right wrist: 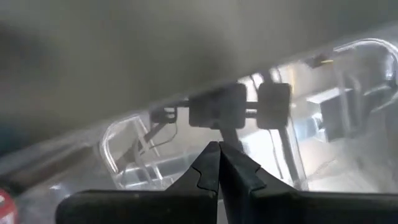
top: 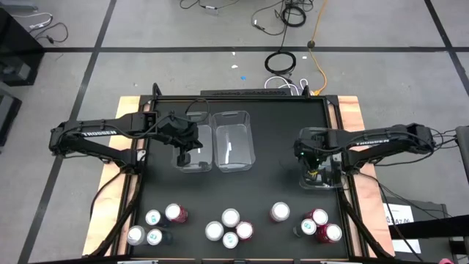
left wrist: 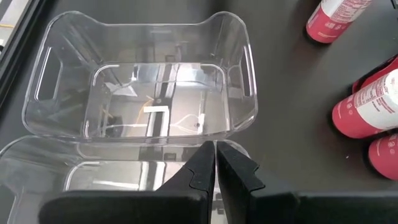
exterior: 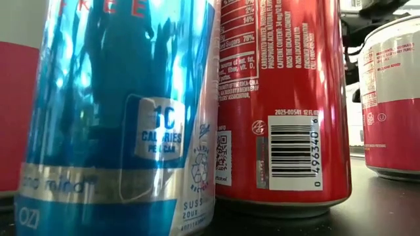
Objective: Sort soda cans
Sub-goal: Adjust the right transparent bin next to the center transparent bin
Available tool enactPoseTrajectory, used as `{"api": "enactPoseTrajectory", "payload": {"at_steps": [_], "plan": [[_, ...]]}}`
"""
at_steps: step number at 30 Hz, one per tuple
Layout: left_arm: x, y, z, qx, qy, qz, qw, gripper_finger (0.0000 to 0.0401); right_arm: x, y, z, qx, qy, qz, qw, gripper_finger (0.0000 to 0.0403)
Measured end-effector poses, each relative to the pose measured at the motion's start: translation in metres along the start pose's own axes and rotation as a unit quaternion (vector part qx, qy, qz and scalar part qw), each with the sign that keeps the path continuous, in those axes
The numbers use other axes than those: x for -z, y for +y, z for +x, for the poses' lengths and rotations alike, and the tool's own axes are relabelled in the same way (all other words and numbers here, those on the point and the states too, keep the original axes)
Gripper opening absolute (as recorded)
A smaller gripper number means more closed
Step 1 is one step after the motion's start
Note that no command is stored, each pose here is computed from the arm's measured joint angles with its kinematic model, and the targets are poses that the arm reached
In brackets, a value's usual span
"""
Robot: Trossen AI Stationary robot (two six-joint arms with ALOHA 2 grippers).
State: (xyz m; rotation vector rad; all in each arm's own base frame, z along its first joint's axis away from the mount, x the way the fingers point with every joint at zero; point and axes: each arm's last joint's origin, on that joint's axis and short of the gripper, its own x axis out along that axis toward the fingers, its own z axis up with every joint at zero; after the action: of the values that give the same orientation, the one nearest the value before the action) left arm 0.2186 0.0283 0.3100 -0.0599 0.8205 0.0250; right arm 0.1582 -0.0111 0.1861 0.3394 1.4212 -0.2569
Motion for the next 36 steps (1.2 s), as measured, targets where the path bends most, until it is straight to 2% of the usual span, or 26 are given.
{"api": "enactPoseTrajectory", "payload": {"at_steps": [13, 15, 25, 32, 36], "plan": [[0.000, 0.000, 0.000, 0.002, 0.000, -0.003, 1.000, 0.0027, -0.037, -0.004, 0.032, -0.008, 0.014, -0.002, 1.000, 0.0000], [0.000, 0.000, 0.000, 0.002, 0.000, -0.002, 1.000, 0.0027, -0.047, -0.004, 0.034, -0.007, 0.000, -0.005, 1.000, 0.0000], [0.000, 0.000, 0.000, 0.002, -0.001, -0.003, 1.000, 0.0027, -0.125, -0.003, 0.014, -0.003, -0.099, -0.070, 0.993, 0.0000], [0.000, 0.000, 0.000, 0.002, -0.001, -0.003, 1.000, 0.0027, -0.176, -0.016, 0.018, 0.009, -0.112, -0.092, 0.989, 0.0000], [0.000, 0.000, 0.000, 0.005, -0.001, -0.004, 1.000, 0.0027, -0.195, -0.024, 0.023, 0.012, -0.110, -0.102, 0.989, 0.0000]]}}
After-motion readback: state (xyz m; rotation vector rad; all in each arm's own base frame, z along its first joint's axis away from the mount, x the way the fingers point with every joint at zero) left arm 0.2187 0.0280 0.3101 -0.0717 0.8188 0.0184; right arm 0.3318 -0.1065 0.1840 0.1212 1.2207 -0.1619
